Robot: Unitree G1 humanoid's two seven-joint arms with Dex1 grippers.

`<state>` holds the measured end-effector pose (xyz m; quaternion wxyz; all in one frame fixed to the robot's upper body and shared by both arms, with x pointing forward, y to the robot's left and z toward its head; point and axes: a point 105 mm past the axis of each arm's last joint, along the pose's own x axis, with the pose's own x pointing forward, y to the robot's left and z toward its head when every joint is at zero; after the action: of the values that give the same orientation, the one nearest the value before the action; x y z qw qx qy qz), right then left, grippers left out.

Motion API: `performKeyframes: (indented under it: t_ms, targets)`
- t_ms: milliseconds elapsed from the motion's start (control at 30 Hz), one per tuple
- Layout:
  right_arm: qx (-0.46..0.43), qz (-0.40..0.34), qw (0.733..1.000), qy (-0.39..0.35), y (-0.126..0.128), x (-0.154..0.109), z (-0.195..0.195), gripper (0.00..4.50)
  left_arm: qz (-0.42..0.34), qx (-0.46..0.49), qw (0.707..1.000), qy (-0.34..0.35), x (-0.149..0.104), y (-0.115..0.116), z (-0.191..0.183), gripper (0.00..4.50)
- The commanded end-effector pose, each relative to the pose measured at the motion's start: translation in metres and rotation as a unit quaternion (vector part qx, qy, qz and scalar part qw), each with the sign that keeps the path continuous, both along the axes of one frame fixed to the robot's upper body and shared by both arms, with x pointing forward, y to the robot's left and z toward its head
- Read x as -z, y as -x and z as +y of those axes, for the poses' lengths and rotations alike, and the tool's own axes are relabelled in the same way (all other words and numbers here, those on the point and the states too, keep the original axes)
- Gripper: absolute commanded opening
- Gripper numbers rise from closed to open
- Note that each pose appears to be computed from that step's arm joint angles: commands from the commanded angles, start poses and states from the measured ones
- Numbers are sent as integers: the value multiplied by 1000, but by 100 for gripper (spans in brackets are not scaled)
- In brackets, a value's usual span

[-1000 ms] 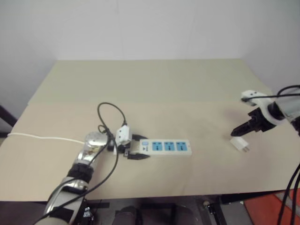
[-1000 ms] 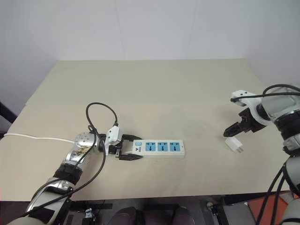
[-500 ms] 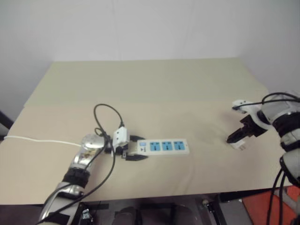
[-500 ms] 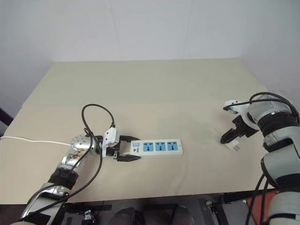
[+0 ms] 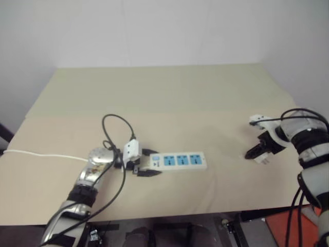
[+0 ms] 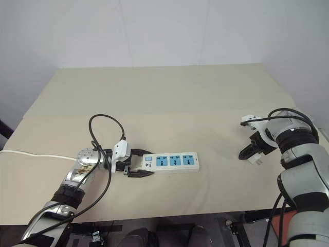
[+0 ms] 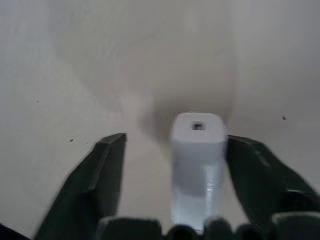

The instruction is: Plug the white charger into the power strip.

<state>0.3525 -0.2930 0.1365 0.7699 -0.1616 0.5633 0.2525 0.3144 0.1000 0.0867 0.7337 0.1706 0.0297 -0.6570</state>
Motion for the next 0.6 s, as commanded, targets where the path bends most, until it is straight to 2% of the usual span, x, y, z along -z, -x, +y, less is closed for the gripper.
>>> performKeyframes:
  t_ms: [33,133,400,467,533,600]
  targets:
    - [-1,-14,1000,-6,-3,-4,-1,217,34,0,999,-38,21,7,5,327]
    - [-3,-15,1000,-8,-3,-3,1,123,34,-1,999,-39,21,7,5,327]
    - [-21,-25,999,-2,-2,-7,1,117,32,-6,999,-44,21,5,9,327]
    - [-45,-62,997,-9,-7,-24,10,117,31,-5,998,-46,21,5,10,327]
    - [-72,-136,987,-41,-17,-52,27,117,31,-5,998,-47,20,4,11,327]
    - [-96,-227,965,-90,-26,-83,48,117,29,-5,998,-48,17,2,10,327]
